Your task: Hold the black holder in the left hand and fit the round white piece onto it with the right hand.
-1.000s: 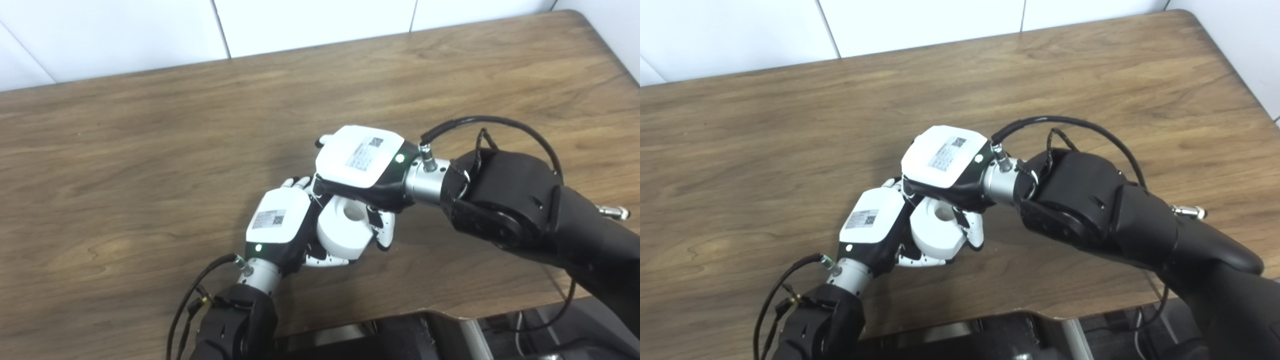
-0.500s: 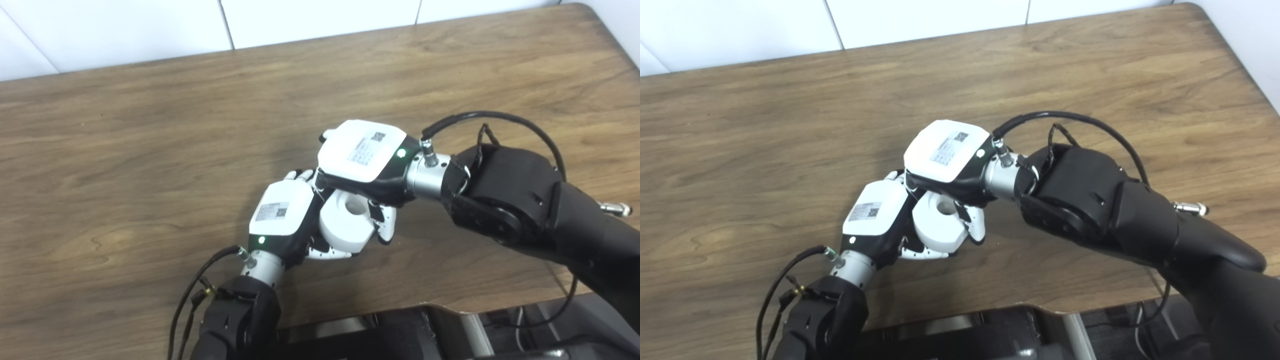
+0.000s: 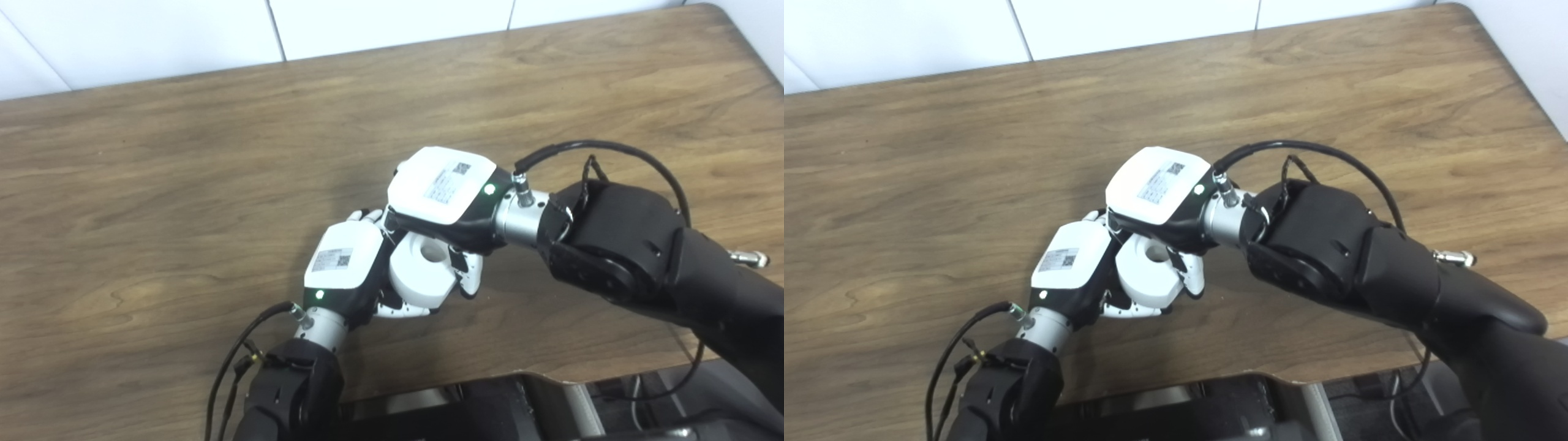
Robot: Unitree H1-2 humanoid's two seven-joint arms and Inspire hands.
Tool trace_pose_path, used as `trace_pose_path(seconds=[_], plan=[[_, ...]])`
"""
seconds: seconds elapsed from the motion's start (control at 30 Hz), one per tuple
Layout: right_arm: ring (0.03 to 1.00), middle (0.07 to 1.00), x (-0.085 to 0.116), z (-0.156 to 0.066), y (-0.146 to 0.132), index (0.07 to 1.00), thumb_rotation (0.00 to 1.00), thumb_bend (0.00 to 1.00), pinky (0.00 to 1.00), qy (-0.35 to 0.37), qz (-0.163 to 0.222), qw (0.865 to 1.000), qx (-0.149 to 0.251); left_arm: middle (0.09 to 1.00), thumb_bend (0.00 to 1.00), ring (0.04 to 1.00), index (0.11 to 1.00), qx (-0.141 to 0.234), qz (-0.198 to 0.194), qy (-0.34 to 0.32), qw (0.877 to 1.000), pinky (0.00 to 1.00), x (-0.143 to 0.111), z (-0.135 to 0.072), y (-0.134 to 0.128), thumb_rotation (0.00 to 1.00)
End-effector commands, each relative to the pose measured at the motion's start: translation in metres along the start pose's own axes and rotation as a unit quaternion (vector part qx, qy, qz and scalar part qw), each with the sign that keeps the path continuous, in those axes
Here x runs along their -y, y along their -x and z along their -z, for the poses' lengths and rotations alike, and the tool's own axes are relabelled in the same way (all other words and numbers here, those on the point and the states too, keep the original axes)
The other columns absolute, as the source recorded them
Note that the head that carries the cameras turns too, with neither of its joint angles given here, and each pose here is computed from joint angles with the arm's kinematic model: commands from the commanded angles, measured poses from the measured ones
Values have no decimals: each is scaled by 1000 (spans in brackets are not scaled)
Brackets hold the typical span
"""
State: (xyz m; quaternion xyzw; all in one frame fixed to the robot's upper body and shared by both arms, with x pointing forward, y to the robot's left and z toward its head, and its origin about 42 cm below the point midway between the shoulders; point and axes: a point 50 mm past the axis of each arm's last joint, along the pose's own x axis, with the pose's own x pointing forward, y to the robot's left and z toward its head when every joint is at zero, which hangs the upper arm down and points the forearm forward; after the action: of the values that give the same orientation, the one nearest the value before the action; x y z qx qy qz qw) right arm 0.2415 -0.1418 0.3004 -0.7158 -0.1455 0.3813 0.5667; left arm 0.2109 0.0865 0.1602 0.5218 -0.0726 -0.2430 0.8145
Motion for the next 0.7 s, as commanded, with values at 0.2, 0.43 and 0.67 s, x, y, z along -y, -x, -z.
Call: trace_pose_path(seconds=[0.2,0.43,0.67], plan=[[632,474,-1,-3,-2,493,0,531,900,-9,-49,999,6,822,515,915,487,21,2,6,1000,956,0,-16,-5,54],[677,500,-5,-4,-3,468,0,531,885,2,-59,998,2,818,515,912,487,22,1,6,1000,947,-1,-17,-6,54],[724,497,-11,-6,-1,477,1,531,845,5,-65,998,-2,816,514,911,487,23,-1,6,1000,948,-1,-18,-6,53]])
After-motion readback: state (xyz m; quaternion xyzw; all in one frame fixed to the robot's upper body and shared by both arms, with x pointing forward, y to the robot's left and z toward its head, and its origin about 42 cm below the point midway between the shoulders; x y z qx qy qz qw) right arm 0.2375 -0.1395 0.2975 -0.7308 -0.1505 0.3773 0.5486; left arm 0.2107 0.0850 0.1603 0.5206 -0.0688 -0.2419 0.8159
